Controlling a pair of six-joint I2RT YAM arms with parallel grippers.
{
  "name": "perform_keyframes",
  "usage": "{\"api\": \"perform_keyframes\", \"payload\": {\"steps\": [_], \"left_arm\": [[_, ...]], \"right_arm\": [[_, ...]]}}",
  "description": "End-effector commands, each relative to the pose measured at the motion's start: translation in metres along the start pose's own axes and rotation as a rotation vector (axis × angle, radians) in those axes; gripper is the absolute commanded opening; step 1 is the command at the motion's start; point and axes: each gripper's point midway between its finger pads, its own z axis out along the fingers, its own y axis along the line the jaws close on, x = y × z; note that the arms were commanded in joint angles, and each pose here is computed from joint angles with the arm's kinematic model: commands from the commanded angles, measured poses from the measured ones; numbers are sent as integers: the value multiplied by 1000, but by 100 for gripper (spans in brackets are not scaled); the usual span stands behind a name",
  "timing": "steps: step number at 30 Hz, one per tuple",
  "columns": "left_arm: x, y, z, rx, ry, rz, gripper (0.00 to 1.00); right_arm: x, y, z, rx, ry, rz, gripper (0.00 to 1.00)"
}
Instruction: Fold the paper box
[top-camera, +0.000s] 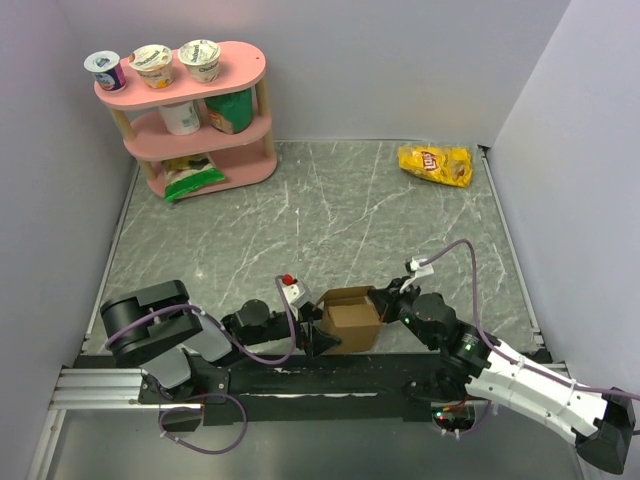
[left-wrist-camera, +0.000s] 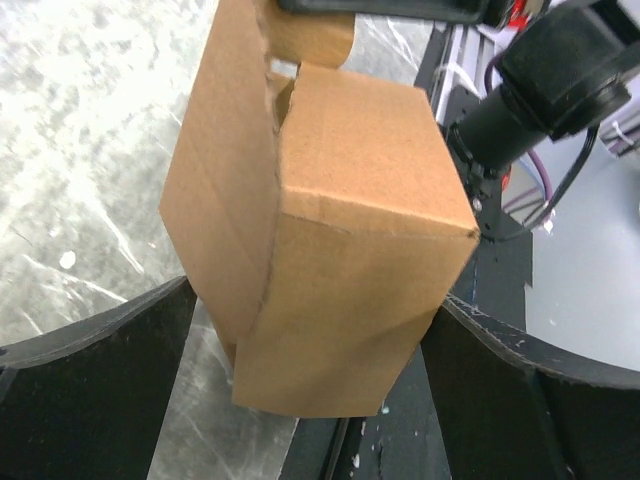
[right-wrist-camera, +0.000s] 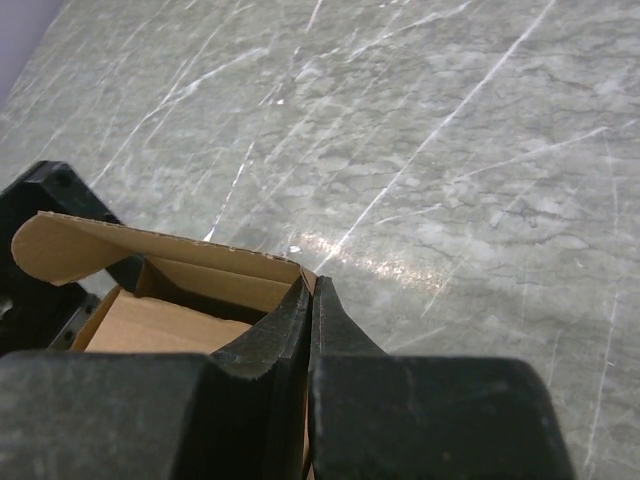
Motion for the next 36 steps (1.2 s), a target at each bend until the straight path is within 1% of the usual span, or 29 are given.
{"api": "perform_keyframes", "payload": {"steps": [1,4,8,9,11,12,14,15,17,18,19,20,23,29,32,36], "left_arm": [[-43,-27,9,141,-165,68,96],[-39,-32,15,180,-134,66,99],[-38,-30,16,171,-137,57,89],[-37,-26,16,151,-135,54,83],[-36,-24,17,141,-131,48,75],[-36,-22,18,131,-133,42,68],[-33,-19,19,118,-126,35,62],[-32,-16,19,101,-123,31,56],[-27,-12,19,81,-110,34,52],[-25,-10,19,71,-104,36,48],[-25,-8,20,56,-107,58,47],[-19,-4,20,34,-82,66,46],[-11,-6,21,-4,-61,127,45],[-16,-4,15,-62,-92,179,43],[-14,-5,18,-62,-75,194,43],[-14,-9,22,-57,-70,193,43]], "right_arm": [[-1,15,-1,-79,9,-24,0],[2,18,1,-86,27,-33,0],[2,20,3,-85,39,-20,0],[2,20,3,-74,45,-7,0],[5,16,3,-52,64,-19,0],[6,17,3,-45,78,-4,0],[11,13,3,-19,106,1,0],[9,15,3,-19,109,21,0],[12,12,1,8,133,34,0],[7,15,0,11,133,49,0],[7,14,0,23,141,53,0],[7,13,-2,38,152,49,0],[-6,17,-5,42,145,48,0],[-16,18,-13,50,144,39,0],[-12,15,-13,54,147,40,0],[1,14,-11,44,154,90,0]]}}
